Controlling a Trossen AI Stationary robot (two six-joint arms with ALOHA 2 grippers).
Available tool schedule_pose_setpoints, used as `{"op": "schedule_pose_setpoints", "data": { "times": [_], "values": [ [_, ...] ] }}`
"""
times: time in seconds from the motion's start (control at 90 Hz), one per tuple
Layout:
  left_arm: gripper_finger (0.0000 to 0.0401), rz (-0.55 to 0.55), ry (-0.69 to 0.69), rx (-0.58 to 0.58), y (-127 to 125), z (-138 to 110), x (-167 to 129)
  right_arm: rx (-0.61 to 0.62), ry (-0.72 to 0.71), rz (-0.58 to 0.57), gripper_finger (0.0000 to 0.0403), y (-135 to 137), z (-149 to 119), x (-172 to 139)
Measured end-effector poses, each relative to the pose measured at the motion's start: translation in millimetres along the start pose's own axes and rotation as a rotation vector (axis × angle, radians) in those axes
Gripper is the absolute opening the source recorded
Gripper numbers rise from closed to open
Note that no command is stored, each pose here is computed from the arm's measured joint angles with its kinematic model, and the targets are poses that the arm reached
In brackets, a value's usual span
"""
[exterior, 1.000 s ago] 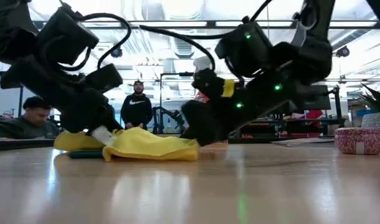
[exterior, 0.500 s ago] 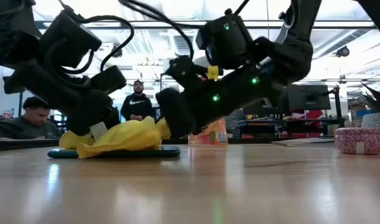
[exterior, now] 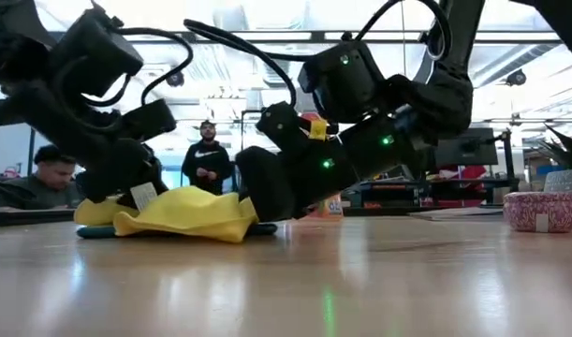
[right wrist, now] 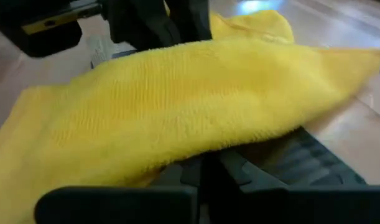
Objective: Apply microfiber cloth
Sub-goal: Wipe the front and back of the tablet with the yellow microfiber cloth
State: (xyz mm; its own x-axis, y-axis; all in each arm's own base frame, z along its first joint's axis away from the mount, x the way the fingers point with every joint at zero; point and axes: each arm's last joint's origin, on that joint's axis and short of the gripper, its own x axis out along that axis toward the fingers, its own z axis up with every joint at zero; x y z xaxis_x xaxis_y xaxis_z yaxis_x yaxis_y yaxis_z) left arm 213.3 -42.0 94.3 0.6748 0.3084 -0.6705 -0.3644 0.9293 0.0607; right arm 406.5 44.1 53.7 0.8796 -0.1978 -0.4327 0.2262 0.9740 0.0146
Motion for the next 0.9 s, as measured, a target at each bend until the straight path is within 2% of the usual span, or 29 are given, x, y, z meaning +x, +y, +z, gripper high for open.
{"op": "schedule_pose_setpoints", "data": {
  "times": [0.256,0.356,0.556,0.667,0.9],
  "values": [
    [0.0021,-0.003,-0.008,-0.093,5,-25,-16,0.003,-0.003,0.000,0.0000,0,0,0],
    [0.0021,0.007,-0.037,-0.092,0,-33,-24,0.003,-0.004,0.000,0.0000,0,0,0],
    [0.0021,0.086,-0.256,-0.029,-19,-45,-45,0.006,-0.012,0.000,0.0000,0,0,0],
    [0.0021,0.130,-0.388,-0.088,-22,-53,-51,0.006,-0.013,0.000,0.0000,0,0,0],
    [0.0021,0.150,-0.456,-0.202,-18,-60,-39,0.006,-0.018,0.001,0.0000,0,0,0]
  ]
}}
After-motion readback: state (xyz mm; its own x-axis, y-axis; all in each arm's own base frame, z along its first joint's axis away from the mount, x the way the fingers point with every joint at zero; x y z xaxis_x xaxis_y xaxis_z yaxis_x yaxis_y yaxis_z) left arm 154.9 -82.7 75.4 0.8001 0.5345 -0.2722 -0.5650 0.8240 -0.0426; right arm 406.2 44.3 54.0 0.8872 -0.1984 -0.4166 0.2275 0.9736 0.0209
